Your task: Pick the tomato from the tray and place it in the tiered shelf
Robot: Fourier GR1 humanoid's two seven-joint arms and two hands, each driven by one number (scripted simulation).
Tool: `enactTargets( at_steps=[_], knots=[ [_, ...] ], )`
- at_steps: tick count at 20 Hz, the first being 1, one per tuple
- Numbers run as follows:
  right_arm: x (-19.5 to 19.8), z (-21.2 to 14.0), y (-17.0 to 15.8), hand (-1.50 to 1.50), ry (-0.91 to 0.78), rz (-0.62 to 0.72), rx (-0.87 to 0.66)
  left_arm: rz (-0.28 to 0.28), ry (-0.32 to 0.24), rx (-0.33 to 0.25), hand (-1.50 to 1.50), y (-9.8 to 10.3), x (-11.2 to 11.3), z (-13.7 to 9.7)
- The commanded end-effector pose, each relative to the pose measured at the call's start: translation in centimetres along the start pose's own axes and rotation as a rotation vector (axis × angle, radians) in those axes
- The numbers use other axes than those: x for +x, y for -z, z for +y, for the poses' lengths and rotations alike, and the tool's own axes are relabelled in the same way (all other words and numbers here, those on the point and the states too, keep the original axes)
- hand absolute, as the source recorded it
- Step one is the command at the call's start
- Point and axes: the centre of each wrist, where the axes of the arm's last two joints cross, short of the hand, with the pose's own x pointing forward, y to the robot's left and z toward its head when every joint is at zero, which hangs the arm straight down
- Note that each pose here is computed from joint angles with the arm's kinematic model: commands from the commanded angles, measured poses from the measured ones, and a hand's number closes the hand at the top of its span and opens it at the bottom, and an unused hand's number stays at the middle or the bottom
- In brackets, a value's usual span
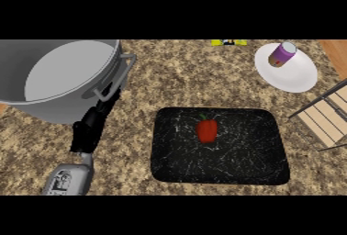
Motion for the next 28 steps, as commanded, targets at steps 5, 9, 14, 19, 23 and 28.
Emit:
enactTargets(
  at_steps=[5, 9, 14, 19, 23, 28],
  knots=[
    [-3.0, -1.1, -1.2, -1.50, -0.287, 0.159, -0.118, -0.005, -0.003, -0.009, 0.00, 0.1, 0.0, 0.7],
    [-3.4, -3.4, -0.1, -1.50, -0.295, 0.202, -0.120, 0.002, 0.012, 0.007, 0.00, 0.0, 0.8, 0.7],
    [-5.3, -3.2, -1.4, -1.50, -0.131, 0.226, -0.121, 0.004, 0.012, 0.010, 0.00, -1.2, -0.7, 1.5],
    [-3.7, -4.4, 0.9, -1.50, -0.016, 0.220, -0.105, 0.010, 0.001, 0.011, 0.00, -0.5, -1.6, 1.2],
    [-3.4, -5.9, 0.7, -1.50, 0.040, 0.215, -0.023, -0.007, 0.011, 0.021, 0.00, -1.0, -1.4, 0.7],
    [-2.3, -6.2, 1.7, -1.50, 0.169, 0.246, -0.140, 0.017, 0.002, 0.000, 0.00, -0.2, -0.3, 0.5]
  ],
)
